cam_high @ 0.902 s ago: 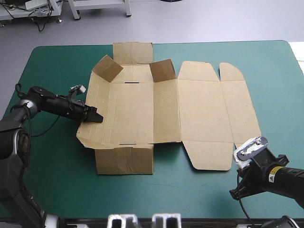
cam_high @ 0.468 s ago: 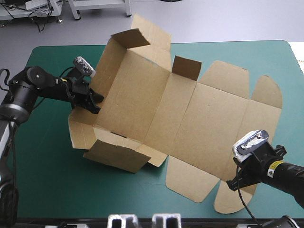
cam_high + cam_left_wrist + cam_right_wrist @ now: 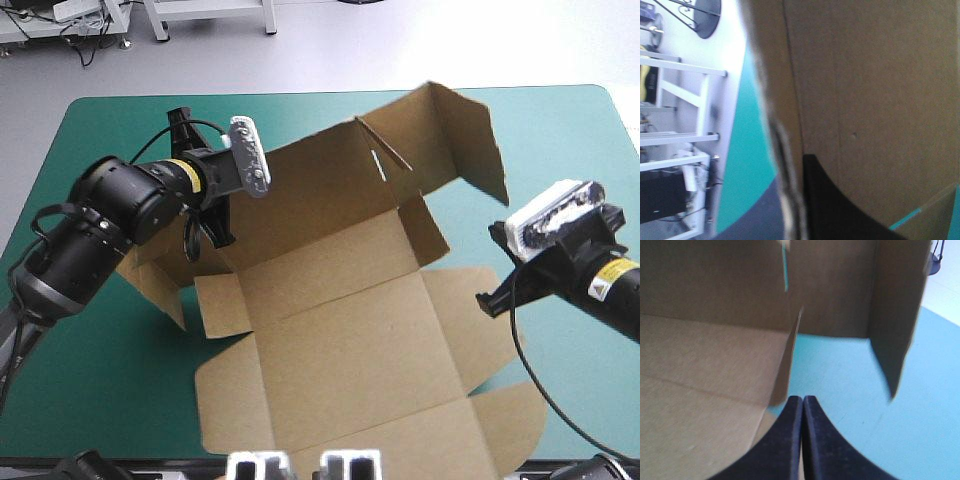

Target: Fold the box

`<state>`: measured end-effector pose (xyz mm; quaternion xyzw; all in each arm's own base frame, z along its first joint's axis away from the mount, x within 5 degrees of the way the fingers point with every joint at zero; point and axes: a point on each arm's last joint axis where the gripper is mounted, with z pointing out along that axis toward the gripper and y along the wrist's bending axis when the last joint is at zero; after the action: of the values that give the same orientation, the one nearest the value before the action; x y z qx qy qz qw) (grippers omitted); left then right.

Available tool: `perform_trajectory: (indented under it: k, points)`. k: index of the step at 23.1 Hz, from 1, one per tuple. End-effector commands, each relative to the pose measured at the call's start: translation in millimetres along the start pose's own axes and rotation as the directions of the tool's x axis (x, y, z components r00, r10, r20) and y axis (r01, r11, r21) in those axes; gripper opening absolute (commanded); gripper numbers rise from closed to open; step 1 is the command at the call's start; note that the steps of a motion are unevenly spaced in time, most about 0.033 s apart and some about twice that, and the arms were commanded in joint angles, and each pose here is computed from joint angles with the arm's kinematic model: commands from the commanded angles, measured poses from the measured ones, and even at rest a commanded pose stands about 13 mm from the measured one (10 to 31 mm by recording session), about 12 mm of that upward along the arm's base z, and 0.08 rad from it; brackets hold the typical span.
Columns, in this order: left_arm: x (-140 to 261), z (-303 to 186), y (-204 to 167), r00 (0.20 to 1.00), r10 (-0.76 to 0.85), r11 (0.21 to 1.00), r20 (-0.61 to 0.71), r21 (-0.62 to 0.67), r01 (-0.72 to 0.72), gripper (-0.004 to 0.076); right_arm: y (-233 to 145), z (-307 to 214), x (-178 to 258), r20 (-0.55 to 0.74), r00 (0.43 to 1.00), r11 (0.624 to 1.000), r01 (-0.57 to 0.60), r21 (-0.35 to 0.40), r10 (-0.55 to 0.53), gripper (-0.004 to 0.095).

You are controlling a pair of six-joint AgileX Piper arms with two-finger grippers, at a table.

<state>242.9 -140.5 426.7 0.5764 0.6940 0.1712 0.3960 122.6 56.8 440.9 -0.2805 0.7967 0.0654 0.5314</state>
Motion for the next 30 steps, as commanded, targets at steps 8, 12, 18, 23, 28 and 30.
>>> perform_trajectory:
  k: [8, 12, 18, 23, 28, 30]
  points:
    - [-51.6, -40.2, -12.0, 0.983, 0.168, 0.908, 0.076, -0.401, -0.124, -0.0011, -24.8, 5.5, -97.3, 0.098, 0.995, 0.999, 0.029, 0.026, -0.032, -0.0024]
    - [-43.5, -15.7, -31.9, 0.982, 0.186, 0.888, 0.015, -0.430, -0.162, -0.0011, -30.5, 14.3, -120.7, 0.081, 0.996, 0.999, 0.032, 0.012, -0.033, -0.0024]
    - [-37.2, 12.4, -51.3, 0.971, 0.224, 0.809, 0.087, -0.572, -0.135, -0.0011, -46.7, 42.2, -132.4, 0.041, 0.999, 1.000, -0.016, 0.024, 0.015, -0.0024]
    - [-32.6, 28.8, -53.3, 0.984, 0.159, 0.844, 0.080, -0.528, -0.093, -0.0011, -82.9, 81.5, -116.7, -0.097, 0.990, 0.995, -0.103, -0.006, 0.102, -0.0024]
    - [-25.0, 39.8, -67.1, 0.969, 0.245, 0.826, 0.031, -0.531, -0.192, -0.0011, -109.0, 119.3, -101.1, -0.168, 0.969, 0.977, -0.197, -0.082, 0.181, -0.0024]
    - [-19.5, 47.7, -78.6, 0.957, 0.288, 0.804, 0.033, -0.551, -0.223, -0.0011, -116.3, 141.1, -96.4, -0.199, 0.961, 0.974, -0.210, -0.087, 0.190, -0.0024]
